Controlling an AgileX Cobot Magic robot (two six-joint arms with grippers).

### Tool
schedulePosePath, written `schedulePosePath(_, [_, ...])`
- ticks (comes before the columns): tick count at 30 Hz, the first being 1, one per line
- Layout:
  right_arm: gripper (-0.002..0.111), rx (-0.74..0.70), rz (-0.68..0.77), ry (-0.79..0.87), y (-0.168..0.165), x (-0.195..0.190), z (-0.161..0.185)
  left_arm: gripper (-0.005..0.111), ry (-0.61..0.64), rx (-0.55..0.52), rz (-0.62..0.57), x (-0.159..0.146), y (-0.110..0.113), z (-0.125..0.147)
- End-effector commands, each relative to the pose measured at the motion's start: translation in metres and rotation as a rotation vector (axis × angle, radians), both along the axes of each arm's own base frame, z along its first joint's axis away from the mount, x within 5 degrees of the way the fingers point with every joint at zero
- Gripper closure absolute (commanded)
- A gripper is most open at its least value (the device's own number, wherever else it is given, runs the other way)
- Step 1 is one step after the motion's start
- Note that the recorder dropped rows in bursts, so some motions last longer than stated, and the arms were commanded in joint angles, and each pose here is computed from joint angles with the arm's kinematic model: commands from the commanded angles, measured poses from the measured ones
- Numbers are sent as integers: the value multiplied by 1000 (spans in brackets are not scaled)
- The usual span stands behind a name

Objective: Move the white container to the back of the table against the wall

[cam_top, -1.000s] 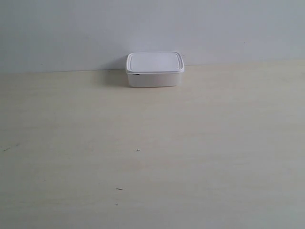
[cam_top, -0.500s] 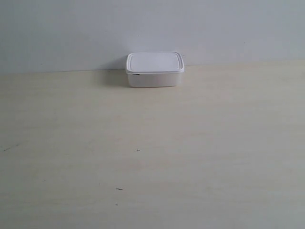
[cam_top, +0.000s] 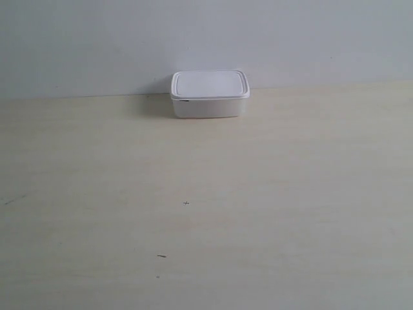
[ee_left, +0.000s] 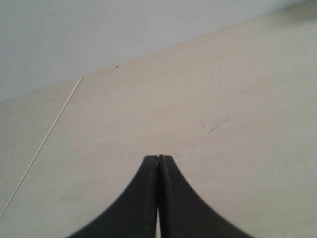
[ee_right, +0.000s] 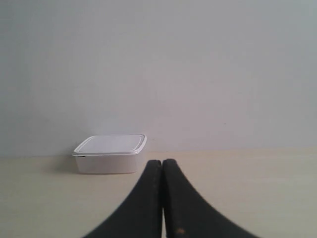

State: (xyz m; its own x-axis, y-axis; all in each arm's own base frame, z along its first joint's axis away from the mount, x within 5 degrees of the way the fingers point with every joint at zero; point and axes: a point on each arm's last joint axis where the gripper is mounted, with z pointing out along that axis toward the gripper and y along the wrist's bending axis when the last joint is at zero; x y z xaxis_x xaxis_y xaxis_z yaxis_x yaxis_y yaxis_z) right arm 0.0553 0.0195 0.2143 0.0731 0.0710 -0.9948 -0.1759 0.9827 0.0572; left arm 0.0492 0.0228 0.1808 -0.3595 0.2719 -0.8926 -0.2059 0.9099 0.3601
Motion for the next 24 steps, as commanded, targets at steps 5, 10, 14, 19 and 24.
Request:
schedulePosePath(5, [108,-134,-10,2,0,0,-3,107,-17,-87,-14,0,-3,-1])
schedulePosePath(10, [108,-309,-3,-1,2,0,-6,107,-27,-146,-20,1,-5,-2])
schedulePosePath(14, [108,-262,-13,-10,1,0,-5,107,-27,-146,-20,1,-5,-2])
schedulePosePath(19, [108,-278,-29,-26,-1,0,-3,107,-27,-146,-20,1,-5,-2])
schedulePosePath(24, [108,-96,-58,-72,-4,0,4,107,-27,-146,-20,1,-5,-2])
